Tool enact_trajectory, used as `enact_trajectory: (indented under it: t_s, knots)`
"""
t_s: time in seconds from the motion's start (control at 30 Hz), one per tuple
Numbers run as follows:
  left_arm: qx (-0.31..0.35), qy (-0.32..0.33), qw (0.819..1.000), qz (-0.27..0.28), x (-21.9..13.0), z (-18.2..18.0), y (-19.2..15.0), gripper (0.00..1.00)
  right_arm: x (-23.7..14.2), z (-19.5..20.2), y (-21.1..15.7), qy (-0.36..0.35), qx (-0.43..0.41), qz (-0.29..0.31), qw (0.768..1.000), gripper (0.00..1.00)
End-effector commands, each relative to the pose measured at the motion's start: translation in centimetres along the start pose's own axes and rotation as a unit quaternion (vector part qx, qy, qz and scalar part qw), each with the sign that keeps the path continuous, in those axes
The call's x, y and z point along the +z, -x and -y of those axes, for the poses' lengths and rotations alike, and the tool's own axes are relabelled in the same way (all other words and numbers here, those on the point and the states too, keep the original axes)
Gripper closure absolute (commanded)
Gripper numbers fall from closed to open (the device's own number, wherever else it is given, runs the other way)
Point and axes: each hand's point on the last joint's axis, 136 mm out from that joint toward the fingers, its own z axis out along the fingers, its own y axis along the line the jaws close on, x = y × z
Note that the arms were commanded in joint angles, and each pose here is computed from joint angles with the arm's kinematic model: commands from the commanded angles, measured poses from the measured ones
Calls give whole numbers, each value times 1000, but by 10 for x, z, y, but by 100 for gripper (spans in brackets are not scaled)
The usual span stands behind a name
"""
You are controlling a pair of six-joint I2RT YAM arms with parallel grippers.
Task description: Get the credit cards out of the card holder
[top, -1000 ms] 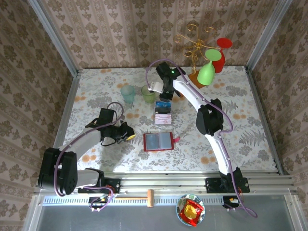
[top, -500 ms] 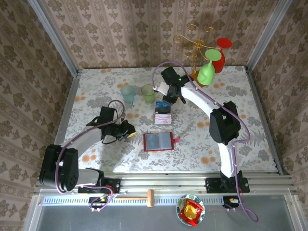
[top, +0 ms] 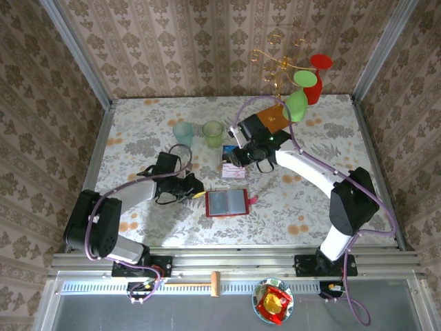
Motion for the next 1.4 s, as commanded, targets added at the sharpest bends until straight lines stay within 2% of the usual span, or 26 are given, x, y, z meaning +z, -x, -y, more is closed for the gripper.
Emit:
enact_trajectory:
  t_s: [0.0,0.17,0.3,0.5,0.9,1.37]
  knots:
    - [6,-14,1000,-13,6,10,-3,90,1,-31,-12,84,148,-8,985,69]
    - [-7,-5,1000,-15,12,-2,-11,91,14,-59,-47,140,241,-64,958,75]
    - [-4,6,1000,-29,22,-8,-26,93,24,-76,-68,165,274,-105,942,75]
    - [-13,28,999,-41,28,-23,-38,95,41,-81,-89,167,292,-132,932,72]
    - [-11,69,997,-42,27,-41,-42,96,68,-97,-105,186,307,-169,918,66]
    - [-18,73,996,-52,31,-49,-47,96,84,-101,-120,178,308,-198,914,62]
